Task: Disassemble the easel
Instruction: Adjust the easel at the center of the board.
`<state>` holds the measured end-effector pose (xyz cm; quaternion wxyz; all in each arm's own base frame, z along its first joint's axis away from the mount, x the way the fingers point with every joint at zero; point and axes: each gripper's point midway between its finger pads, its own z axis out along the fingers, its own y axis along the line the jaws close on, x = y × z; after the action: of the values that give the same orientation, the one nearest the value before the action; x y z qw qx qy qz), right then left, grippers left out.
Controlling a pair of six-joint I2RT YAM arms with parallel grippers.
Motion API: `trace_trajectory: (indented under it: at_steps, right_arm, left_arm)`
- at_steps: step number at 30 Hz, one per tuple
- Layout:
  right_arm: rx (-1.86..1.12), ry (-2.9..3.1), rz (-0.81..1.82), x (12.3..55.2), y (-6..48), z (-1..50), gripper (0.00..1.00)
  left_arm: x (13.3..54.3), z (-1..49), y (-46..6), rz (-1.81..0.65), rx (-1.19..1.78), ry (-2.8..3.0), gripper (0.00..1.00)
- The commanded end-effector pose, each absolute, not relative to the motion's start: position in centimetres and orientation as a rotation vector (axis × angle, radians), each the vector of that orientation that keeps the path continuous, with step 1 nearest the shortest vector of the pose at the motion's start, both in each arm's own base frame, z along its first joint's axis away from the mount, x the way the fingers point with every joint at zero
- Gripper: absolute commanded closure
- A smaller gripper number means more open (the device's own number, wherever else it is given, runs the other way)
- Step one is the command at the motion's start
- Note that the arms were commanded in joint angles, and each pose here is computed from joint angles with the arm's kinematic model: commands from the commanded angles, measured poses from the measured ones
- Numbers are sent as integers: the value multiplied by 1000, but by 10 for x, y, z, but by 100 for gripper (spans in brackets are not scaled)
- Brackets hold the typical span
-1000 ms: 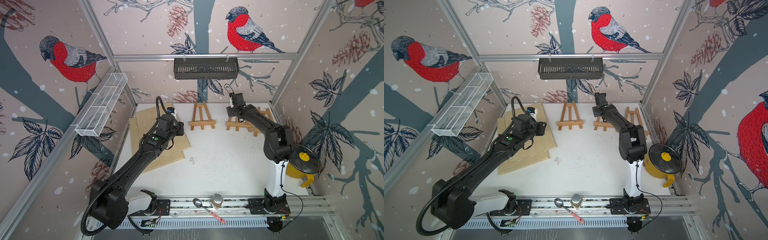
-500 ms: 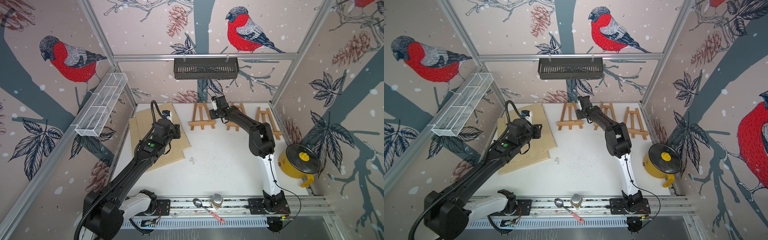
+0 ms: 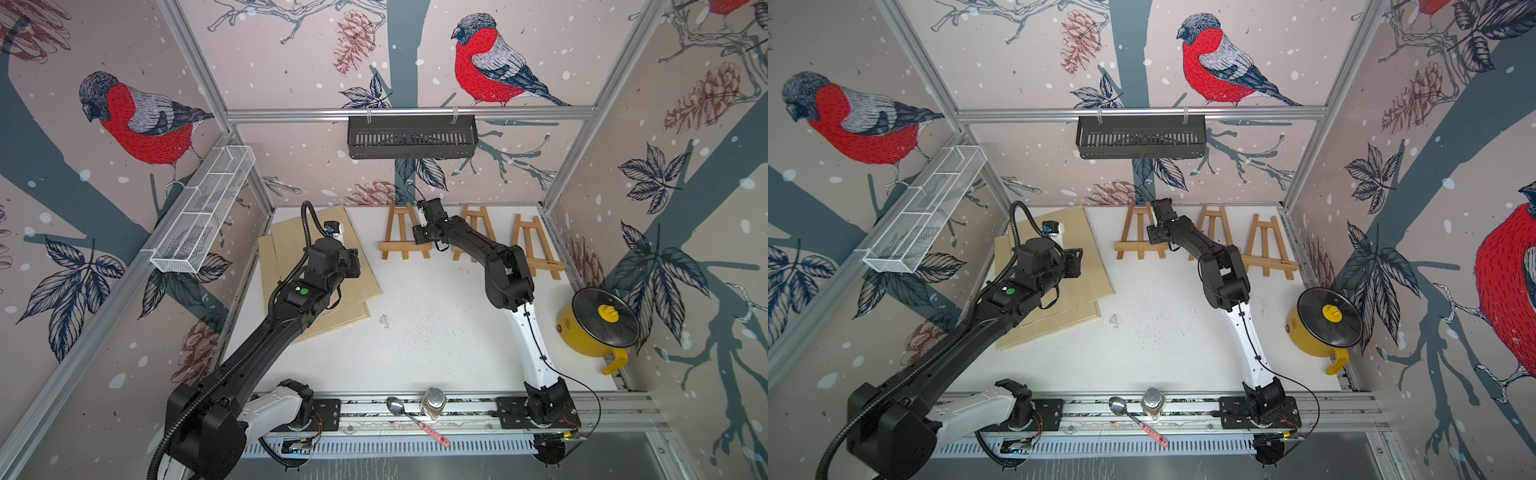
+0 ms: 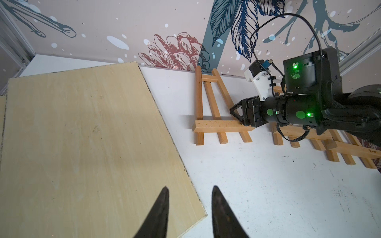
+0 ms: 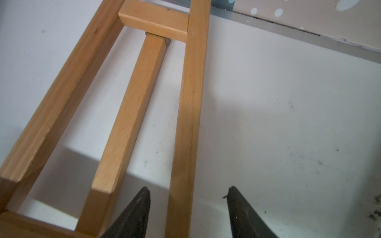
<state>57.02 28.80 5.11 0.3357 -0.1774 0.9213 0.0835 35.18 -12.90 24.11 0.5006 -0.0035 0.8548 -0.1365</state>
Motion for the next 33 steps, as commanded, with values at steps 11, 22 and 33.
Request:
trace_trajectory:
  at_steps: [11,22,33]
  right_arm:
    - [-471,2429,176,573,278,43,52]
    - [-399,2476,47,578,227,50,53]
    - [-354,2503,11,572,203,47,53]
  left_arm:
    - [354,239,-124,-296,-15,2062,65]
    - [354,239,-125,-301,-14,2062,65]
    - [356,238,-125,-295,-19,2066,65]
